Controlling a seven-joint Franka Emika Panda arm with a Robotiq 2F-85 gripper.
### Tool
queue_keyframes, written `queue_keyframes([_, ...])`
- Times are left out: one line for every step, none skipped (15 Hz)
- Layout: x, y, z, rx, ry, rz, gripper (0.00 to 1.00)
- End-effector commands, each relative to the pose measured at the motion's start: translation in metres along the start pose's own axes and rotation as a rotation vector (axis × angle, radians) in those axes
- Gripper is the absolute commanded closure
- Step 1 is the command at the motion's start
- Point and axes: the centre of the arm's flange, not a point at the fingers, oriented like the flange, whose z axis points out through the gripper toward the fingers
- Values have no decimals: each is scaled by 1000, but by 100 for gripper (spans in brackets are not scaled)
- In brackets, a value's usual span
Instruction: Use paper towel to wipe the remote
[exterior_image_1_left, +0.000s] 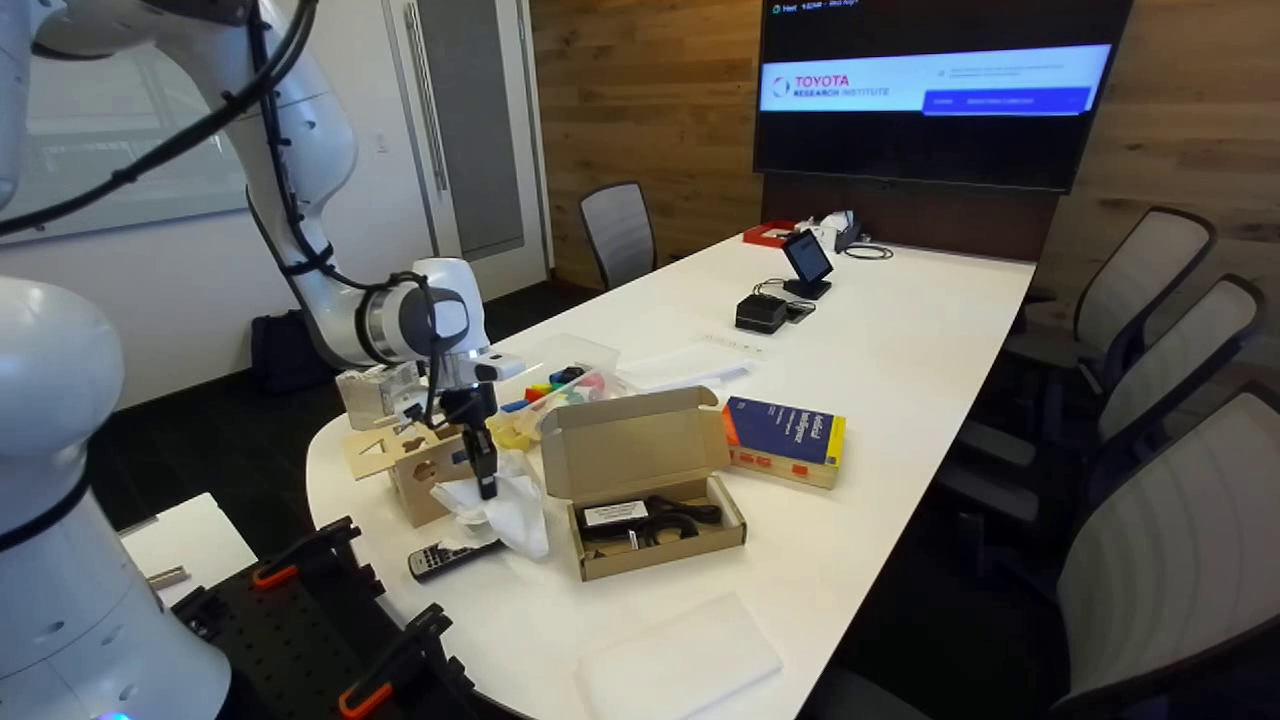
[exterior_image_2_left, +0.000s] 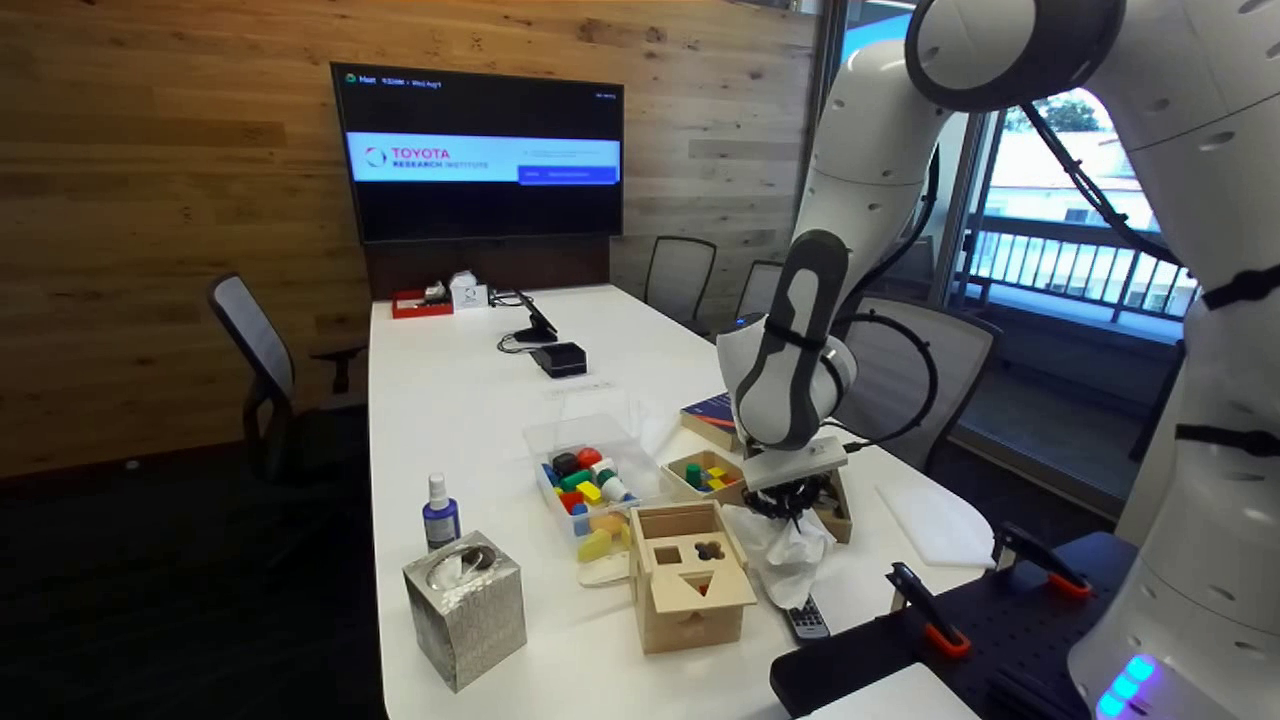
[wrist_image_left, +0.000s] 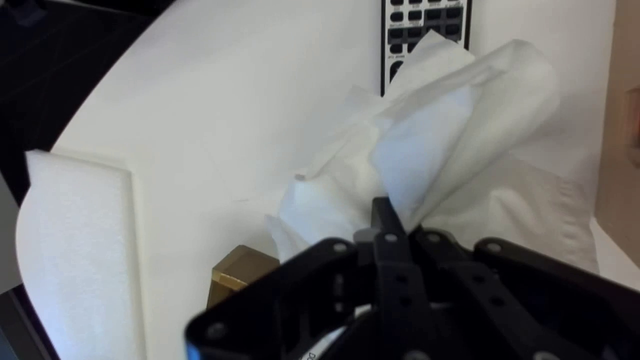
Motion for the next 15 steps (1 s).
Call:
queue_keyframes([-24, 14, -38, 50, -80, -18, 100])
queue_keyframes([-27, 14, -41, 64, -107, -29, 100])
queue_keyframes([-28, 12, -41, 76, -130, -38, 100])
queue_keyframes([-29, 11, -42, 91, -156, -48, 100])
queue_keyframes([-29, 10, -40, 114, -182, -63, 100])
queue_keyframes([-30, 10, -39, 138, -208, -76, 100])
queue_keyframes([-30, 11, -36, 162, -242, -83, 100])
queue_keyframes([-31, 12, -33, 185, -275, -85, 100])
queue_keyframes([-32, 14, -29, 204, -312, -87, 100])
queue_keyframes([-32, 15, -26, 217, -346, -84, 100])
queue_keyframes([-31, 16, -22, 223, -382, -81, 100])
queue_keyframes([-30, 17, -18, 229, -415, -79, 100])
queue_keyframes([-30, 18, -16, 233, -446, -77, 100])
queue_keyframes([-29, 19, -11, 236, -476, -77, 100])
queue_keyframes([-28, 20, -7, 238, -500, -75, 100])
